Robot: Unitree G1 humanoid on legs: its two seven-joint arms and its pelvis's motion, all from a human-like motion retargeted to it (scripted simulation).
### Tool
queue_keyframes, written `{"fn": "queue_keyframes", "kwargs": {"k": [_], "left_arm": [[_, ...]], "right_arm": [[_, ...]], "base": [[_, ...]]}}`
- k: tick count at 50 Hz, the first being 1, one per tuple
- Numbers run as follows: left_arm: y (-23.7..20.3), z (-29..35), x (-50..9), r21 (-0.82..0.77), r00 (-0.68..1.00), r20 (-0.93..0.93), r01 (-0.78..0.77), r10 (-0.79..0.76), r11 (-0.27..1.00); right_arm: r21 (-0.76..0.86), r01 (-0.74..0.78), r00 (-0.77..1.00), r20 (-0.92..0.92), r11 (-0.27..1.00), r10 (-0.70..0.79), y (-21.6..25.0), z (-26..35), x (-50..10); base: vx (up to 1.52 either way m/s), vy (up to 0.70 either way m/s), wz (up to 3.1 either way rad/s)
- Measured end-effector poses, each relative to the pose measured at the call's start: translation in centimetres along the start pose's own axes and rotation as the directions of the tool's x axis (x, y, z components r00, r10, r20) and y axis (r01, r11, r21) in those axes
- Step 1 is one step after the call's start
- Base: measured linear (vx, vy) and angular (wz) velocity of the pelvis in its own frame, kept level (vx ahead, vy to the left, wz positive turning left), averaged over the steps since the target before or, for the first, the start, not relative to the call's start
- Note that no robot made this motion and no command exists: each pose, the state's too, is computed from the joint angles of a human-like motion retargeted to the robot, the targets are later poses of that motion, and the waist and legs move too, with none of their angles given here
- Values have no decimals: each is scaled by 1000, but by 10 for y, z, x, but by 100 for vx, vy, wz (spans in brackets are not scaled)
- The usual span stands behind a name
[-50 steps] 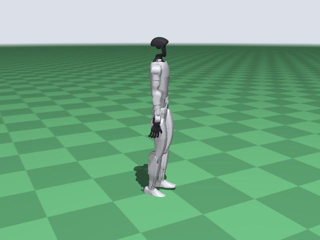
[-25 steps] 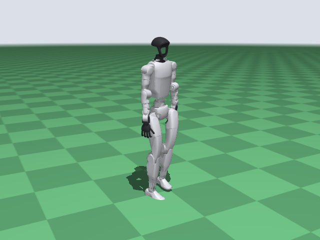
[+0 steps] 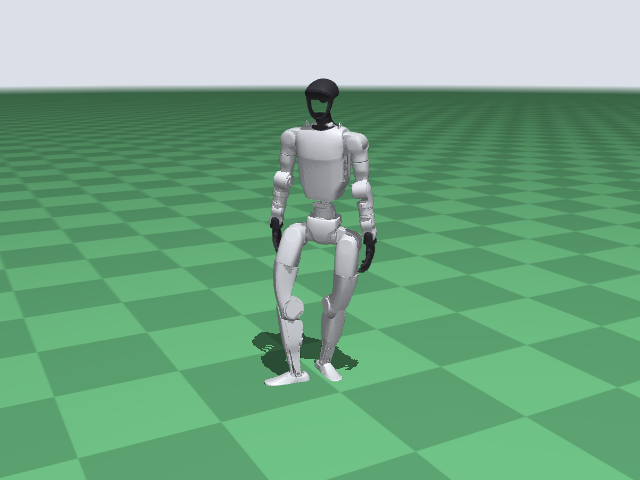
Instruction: In place motions
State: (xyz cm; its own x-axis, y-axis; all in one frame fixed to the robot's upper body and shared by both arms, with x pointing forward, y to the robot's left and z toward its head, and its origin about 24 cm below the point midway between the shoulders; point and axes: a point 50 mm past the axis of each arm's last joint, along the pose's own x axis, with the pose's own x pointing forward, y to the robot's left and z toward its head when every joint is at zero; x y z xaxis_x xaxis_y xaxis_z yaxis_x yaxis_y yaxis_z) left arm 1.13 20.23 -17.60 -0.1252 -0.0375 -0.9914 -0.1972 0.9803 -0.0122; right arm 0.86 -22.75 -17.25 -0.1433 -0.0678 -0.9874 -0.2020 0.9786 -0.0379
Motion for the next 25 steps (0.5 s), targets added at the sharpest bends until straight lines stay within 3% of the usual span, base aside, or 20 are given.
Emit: {"fn": "queue_keyframes", "kwargs": {"k": [11,16,25], "left_arm": [[-5,39,-7,80,994,105,0,-8,997],[-25,49,-8,101,990,130,37,-50,994],[-53,35,-2,198,988,84,111,-129,974]], "right_arm": [[52,-15,998,-63,999,18,31,-19,6],[150,-56,996,-59,987,66,45,-25,7],[192,-12,1000,23,981,8,27,-1,5]], "base": [[-16,-6,-109],[-5,-13,-33],[-3,-13,-67]]}}
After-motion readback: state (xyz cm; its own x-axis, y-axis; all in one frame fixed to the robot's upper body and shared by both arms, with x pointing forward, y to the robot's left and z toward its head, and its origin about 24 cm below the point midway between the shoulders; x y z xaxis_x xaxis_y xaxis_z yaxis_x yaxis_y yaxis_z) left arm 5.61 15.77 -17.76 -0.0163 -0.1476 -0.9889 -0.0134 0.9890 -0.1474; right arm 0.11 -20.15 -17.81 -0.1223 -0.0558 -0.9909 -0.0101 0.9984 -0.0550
